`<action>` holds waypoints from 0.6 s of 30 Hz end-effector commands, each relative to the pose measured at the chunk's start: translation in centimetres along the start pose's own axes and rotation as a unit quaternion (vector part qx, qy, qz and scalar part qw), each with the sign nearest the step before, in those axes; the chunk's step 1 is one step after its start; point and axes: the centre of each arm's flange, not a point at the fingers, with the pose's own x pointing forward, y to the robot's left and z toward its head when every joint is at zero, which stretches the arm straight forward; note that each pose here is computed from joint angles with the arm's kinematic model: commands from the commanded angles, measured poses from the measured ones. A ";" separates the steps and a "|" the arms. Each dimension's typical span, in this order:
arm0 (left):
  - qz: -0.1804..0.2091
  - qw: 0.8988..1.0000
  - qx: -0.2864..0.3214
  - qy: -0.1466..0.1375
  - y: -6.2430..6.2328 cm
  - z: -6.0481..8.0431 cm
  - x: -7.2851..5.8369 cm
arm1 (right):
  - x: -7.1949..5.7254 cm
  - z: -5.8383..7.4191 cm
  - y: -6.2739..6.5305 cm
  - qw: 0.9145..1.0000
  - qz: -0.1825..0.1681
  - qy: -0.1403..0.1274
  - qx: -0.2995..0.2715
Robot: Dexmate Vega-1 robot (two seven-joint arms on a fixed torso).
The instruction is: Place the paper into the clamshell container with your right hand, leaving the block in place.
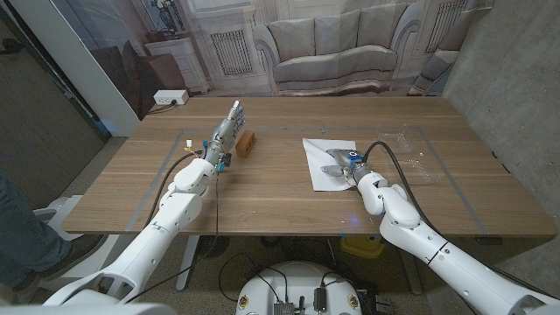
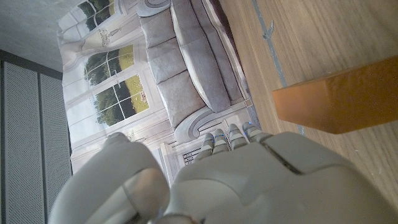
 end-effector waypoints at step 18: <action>0.001 1.000 -0.001 -0.006 -0.2 0.1 -0.3 | -1.5 0.5 -1.8 0.999 -0.047 -0.024 -0.001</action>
